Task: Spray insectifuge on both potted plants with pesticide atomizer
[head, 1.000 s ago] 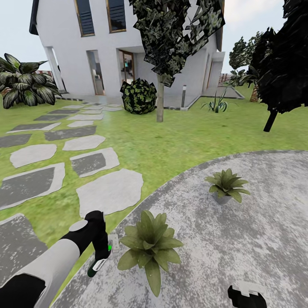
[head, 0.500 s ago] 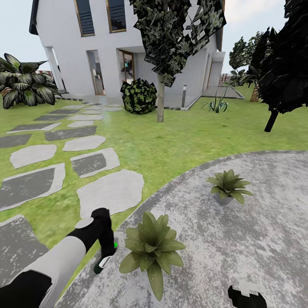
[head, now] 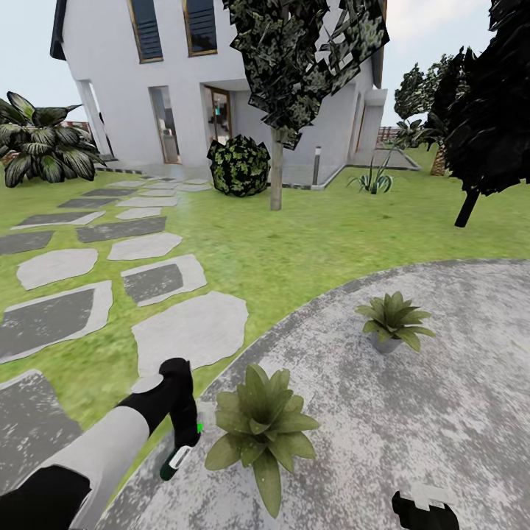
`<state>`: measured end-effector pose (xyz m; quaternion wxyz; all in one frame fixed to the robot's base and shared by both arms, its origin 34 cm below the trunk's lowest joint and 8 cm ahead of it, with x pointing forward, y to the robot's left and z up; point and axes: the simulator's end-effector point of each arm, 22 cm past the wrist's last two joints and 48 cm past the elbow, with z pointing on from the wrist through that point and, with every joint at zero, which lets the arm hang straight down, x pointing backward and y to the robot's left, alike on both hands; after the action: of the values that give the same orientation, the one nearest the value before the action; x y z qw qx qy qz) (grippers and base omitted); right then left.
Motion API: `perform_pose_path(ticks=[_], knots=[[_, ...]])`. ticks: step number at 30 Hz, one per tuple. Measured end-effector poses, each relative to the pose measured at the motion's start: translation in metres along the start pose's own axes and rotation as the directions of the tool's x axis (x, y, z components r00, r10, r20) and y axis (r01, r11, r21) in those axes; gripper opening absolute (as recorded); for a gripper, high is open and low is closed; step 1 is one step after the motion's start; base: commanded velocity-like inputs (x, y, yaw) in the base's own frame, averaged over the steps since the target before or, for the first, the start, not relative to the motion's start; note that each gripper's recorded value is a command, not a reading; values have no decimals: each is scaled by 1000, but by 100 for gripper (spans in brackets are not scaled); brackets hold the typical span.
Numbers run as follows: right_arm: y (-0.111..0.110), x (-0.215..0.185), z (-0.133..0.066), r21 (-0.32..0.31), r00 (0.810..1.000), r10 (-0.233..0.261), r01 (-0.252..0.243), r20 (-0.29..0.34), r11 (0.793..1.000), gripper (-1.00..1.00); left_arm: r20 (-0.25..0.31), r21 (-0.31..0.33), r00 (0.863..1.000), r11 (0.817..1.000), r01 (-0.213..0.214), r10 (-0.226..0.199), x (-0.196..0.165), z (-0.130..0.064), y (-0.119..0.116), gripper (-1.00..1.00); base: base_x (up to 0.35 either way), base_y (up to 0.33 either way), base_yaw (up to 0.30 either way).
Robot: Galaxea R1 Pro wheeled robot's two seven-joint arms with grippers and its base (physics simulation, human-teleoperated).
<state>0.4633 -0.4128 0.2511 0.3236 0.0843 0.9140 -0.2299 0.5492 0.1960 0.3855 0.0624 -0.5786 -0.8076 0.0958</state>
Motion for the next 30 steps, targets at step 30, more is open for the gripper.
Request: perform_pose_path(ticks=[30], knots=[[1, 0, 0, 0, 1000, 1, -1, 0, 1000, 100, 37, -52, 993, 992, 113, -111, 40, 23, 11, -100, 0, 0, 62]])
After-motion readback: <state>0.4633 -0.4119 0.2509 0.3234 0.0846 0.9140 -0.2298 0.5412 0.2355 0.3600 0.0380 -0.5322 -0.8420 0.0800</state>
